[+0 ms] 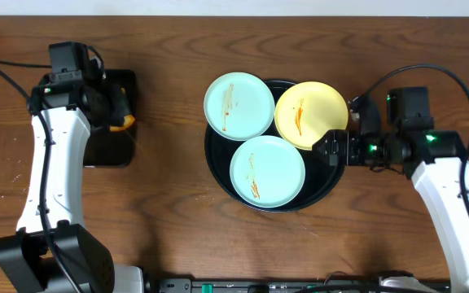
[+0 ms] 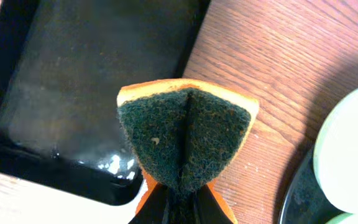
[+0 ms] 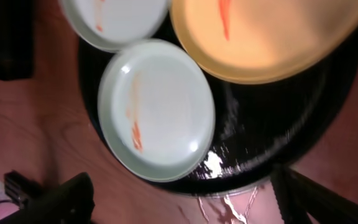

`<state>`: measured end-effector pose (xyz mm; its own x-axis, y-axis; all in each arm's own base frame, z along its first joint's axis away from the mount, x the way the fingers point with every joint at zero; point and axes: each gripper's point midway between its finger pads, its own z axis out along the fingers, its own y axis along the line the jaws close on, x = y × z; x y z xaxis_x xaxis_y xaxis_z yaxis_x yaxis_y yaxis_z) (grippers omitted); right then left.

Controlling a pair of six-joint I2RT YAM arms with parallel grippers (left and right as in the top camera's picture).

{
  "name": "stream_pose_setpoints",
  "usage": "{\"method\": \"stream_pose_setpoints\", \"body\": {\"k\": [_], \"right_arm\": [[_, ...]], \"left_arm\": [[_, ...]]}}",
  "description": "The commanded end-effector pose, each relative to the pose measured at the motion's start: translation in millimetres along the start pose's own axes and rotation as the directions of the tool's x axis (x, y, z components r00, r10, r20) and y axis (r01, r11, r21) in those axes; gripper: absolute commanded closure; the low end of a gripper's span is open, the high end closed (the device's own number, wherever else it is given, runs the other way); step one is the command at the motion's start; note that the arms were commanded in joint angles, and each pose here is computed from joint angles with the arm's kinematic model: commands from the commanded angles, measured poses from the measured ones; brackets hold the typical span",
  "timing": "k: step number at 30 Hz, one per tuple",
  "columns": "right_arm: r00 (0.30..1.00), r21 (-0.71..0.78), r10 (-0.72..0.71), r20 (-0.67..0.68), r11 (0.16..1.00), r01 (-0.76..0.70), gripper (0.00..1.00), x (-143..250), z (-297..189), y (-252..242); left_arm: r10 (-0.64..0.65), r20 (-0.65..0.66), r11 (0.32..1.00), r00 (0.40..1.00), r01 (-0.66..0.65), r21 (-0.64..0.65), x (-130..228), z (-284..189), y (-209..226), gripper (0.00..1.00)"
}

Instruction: Clean dirty plates on tray and stack at the side

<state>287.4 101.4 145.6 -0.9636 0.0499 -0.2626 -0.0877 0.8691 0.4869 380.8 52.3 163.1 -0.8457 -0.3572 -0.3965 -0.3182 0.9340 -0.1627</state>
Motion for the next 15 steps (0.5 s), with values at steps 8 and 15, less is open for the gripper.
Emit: {"method": "stream_pose_setpoints", "body": {"k": [8,15], "right_arm": [[0.970,0.088,0.133,-0.205,0.989,-0.117,0.37,25.6,38.1,-21.3],[0.956,0.173,0.157,-0.248,0.978,-0.115,0.58,32.7,67.7,-19.5]], "left_arm": [[0.183,-0.078,0.956,0.980,-0.159,0.248,33.6,-6.1,-82.7,0.93],[0.178,-0.154,0.951,0.972,-0.130,0.281,68.7,-8.9,-134.0,0.93]]}}
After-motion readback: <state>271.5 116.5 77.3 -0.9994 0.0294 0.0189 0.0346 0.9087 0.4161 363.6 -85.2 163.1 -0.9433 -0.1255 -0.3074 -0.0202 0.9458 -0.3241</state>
